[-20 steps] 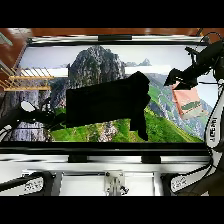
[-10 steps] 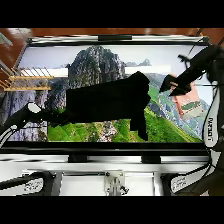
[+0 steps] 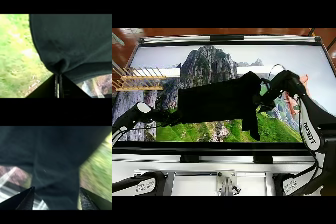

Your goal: Fold the shirts.

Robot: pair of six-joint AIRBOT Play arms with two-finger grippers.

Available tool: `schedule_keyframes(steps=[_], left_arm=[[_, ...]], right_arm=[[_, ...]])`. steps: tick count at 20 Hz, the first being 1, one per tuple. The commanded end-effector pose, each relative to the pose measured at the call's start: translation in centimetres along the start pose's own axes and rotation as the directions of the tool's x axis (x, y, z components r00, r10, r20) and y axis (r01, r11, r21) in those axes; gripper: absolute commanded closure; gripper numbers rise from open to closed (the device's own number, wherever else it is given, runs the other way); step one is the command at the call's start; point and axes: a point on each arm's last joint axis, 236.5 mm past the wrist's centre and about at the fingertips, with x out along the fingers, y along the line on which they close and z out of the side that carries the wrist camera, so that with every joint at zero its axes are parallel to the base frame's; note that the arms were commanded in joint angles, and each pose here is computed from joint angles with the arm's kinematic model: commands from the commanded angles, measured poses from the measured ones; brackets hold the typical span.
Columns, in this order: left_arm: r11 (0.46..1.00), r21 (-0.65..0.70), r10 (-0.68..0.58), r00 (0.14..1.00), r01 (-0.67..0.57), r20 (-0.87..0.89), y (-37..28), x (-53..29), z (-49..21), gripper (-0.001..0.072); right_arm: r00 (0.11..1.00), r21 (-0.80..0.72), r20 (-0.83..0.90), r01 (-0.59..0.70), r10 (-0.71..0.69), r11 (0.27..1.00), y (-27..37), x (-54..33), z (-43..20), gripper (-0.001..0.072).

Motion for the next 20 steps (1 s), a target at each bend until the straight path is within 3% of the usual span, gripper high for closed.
schedule_keyframes(steps=[1, 9, 11, 12, 14, 15, 17, 20], left_arm=[[1.000, 0.006, -0.010, 1.000, 0.010, 0.004, -0.4, -0.4, 0.0, 0.0670], [1.000, 0.006, -0.010, 1.000, 0.010, 0.004, -0.4, -0.4, 0.0, 0.0670], [1.000, 0.006, -0.010, 1.000, 0.010, 0.004, -0.4, -0.4, 0.0, 0.0670], [1.000, 0.014, -0.010, 1.000, 0.010, 0.004, -0.4, -0.4, 0.0, 0.0670], [1.000, 0.027, -0.012, 1.000, 0.012, 0.005, -0.5, -0.5, 0.0, 0.0670], [0.999, 0.046, -0.014, 1.000, 0.014, 0.010, -0.6, -0.7, 0.1, 0.0670], [0.998, 0.062, -0.018, 1.000, 0.017, 0.012, -0.9, -1.0, 0.3, 0.0670], [0.998, 0.064, -0.019, 1.000, 0.018, 0.011, -0.9, -1.0, 0.2, 0.0670]], right_arm=[[0.999, 0.023, 0.046, 0.004, -0.005, 1.000, 0.9, 2.2, 0.8, 0.0063], [0.998, -0.011, 0.057, 0.013, -0.013, 1.000, 2.4, 3.0, 0.9, 0.0065], [0.998, -0.010, 0.058, 0.012, -0.012, 1.000, 2.4, 3.0, 0.9, 0.0281], [0.999, -0.013, 0.053, 0.006, -0.005, 1.000, 2.6, 2.9, 0.8, 0.0282], [1.000, -0.099, -0.017, 0.018, -0.019, 0.995, 2.3, 2.2, -0.9, 0.0070], [0.998, -0.133, -0.037, 0.041, -0.046, 0.990, 1.5, 1.4, -1.4, 0.0033], [0.995, -0.130, -0.033, 0.091, -0.096, 0.987, -0.9, -0.4, -1.6, 0.0033], [0.999, -0.025, -0.051, -0.007, 0.006, 1.000, -2.3, -1.0, -2.1, 0.0033]])
